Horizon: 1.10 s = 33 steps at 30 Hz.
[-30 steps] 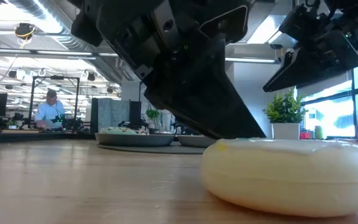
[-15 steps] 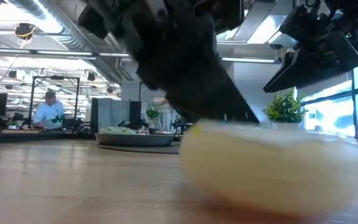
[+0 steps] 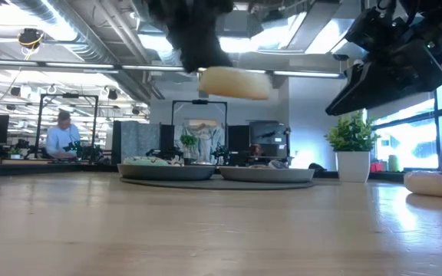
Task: Pick & Place donuts
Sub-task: Put the big white doughnut on the dark gray plate
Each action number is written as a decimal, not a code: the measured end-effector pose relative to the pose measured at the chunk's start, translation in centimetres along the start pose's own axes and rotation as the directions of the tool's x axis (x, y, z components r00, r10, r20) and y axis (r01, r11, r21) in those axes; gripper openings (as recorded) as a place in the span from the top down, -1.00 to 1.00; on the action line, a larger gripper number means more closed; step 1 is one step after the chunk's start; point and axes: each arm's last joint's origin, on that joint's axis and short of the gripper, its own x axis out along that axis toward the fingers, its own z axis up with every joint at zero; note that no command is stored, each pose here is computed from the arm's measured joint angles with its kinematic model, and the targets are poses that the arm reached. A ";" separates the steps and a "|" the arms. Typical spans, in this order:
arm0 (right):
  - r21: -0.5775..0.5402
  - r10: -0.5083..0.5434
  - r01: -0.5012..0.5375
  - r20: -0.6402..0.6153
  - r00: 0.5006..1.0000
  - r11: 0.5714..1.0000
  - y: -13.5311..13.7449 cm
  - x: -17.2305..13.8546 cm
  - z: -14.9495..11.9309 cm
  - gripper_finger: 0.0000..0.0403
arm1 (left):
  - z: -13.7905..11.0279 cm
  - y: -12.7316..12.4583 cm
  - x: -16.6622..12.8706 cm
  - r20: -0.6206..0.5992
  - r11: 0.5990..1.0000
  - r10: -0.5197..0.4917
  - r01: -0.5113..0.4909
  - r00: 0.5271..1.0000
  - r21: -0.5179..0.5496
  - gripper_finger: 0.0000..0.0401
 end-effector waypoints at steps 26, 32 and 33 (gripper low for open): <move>-0.004 -0.079 0.079 -0.001 0.997 0.997 -0.3 0.0 0.0 0.35 | -10.8 15.0 -0.1 0.061 0.819 0.358 -0.282 0.932 -0.499 0.98; -0.004 -0.080 0.080 -0.001 0.997 0.997 -0.3 0.0 0.0 0.35 | -11.6 14.8 0.1 0.030 0.799 0.383 -0.315 0.923 -0.513 0.98; -0.004 -0.080 0.080 -0.001 0.997 0.997 -0.3 0.0 0.0 0.35 | -11.6 14.8 0.1 0.034 0.799 0.385 -0.315 0.922 -0.512 0.97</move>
